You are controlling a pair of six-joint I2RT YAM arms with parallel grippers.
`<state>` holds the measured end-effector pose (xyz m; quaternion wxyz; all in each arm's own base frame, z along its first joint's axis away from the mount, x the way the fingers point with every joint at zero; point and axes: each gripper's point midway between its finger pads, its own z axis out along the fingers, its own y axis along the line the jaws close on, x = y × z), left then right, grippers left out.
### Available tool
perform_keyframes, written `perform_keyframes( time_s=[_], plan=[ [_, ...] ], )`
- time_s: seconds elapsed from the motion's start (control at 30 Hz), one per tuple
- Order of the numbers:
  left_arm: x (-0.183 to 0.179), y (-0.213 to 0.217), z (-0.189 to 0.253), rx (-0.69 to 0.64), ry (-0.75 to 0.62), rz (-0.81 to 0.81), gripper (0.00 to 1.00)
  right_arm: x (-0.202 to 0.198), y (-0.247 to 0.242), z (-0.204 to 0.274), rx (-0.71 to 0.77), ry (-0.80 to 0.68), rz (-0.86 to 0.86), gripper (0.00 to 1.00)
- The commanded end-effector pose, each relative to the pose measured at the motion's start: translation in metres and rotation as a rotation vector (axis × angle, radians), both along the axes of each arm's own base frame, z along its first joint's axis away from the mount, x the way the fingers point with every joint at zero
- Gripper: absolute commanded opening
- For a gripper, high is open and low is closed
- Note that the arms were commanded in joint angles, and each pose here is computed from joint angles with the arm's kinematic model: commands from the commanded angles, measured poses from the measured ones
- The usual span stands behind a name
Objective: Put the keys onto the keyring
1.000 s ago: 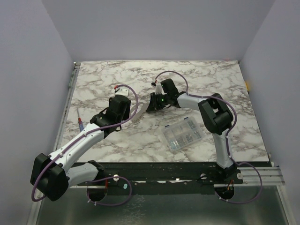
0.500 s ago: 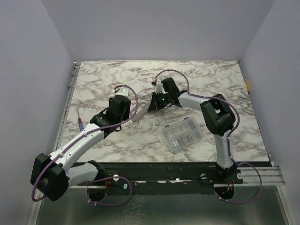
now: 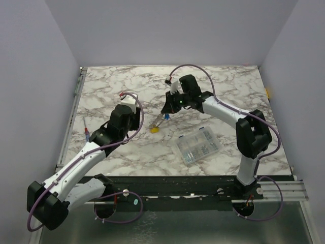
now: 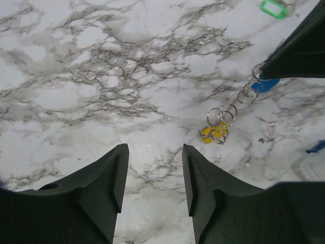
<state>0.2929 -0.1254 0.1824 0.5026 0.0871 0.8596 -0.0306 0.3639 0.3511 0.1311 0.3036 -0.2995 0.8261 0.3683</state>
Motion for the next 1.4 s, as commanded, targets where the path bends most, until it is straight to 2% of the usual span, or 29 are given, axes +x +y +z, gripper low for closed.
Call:
perform_keyframes(
  time_s=[0.0,0.27,0.37,0.6,0.83,1.03,1.37],
  plan=[
    [-0.009,-0.028,0.032,-0.118,-0.112,-0.183,0.52,-0.023,0.003,0.035,0.003,-0.105,0.119,0.01],
    [-0.044,-0.066,0.084,-0.216,-0.306,-0.526,0.52,-0.055,-0.001,0.083,0.107,-0.271,0.247,0.01],
    [-0.059,-0.073,0.101,-0.203,-0.377,-0.644,0.50,-0.073,-0.001,0.100,0.166,-0.305,0.315,0.01],
    [-0.091,-0.098,0.109,-0.249,-0.381,-0.884,0.43,-0.117,-0.005,0.134,0.301,-0.364,0.488,0.01],
    [-0.103,-0.108,0.107,-0.280,-0.357,-0.976,0.32,-0.155,-0.012,0.164,0.408,-0.383,0.635,0.01],
    [-0.116,-0.118,0.113,-0.334,-0.340,-1.062,0.30,-0.170,-0.016,0.176,0.453,-0.380,0.695,0.01],
    [-0.125,-0.126,0.134,-0.438,-0.383,-1.107,0.26,-0.181,-0.016,0.178,0.485,-0.341,0.749,0.01]
  ],
)
